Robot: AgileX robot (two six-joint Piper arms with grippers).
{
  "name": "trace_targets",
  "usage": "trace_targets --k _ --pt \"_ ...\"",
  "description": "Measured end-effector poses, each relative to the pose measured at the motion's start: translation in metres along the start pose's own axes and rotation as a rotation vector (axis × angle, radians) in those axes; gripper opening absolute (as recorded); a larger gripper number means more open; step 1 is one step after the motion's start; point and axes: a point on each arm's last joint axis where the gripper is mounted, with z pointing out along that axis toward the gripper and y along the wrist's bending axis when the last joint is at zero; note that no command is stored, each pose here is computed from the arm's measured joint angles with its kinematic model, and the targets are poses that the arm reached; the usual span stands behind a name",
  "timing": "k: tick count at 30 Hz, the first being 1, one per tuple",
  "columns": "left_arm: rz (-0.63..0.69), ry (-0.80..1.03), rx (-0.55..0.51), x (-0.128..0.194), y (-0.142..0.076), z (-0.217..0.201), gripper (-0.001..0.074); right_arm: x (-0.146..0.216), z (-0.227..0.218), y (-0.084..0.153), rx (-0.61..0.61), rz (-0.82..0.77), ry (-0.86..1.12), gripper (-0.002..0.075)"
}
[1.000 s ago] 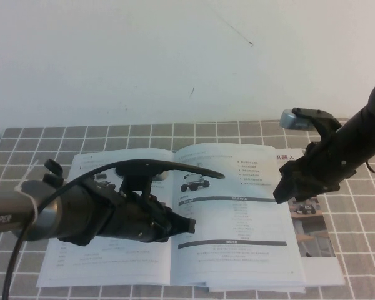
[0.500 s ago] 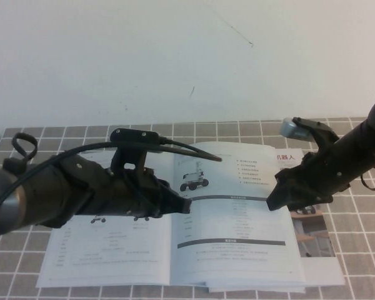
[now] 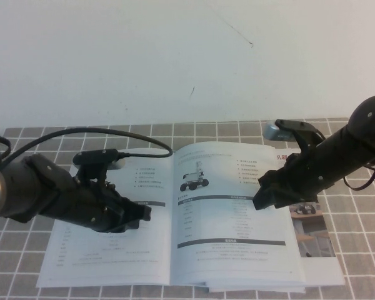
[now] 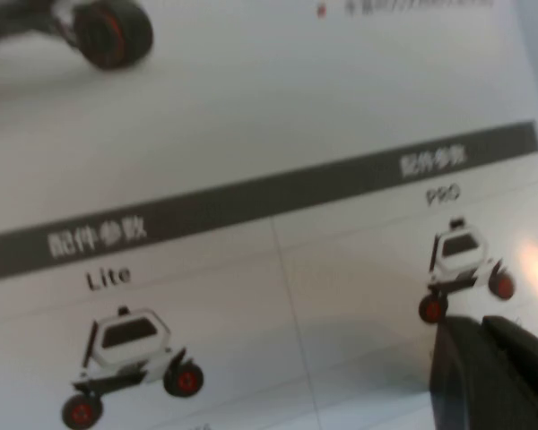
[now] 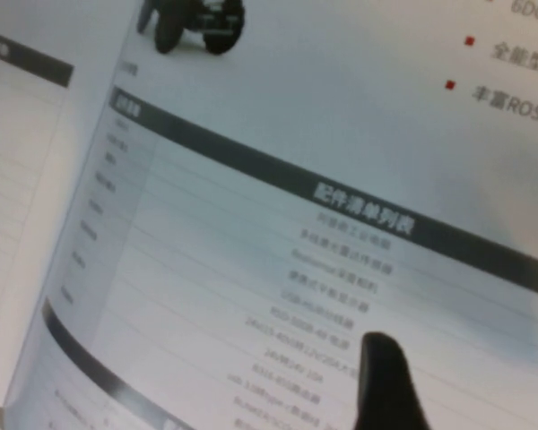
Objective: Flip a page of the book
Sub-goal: Open the closed book
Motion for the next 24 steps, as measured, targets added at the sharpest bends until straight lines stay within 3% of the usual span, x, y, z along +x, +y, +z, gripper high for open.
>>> trace_targets --k 24 --pt "-0.025 0.050 -0.002 0.006 0.006 0.015 -0.0004 0.010 0.010 -0.009 0.040 0.000 0.101 0.0388"
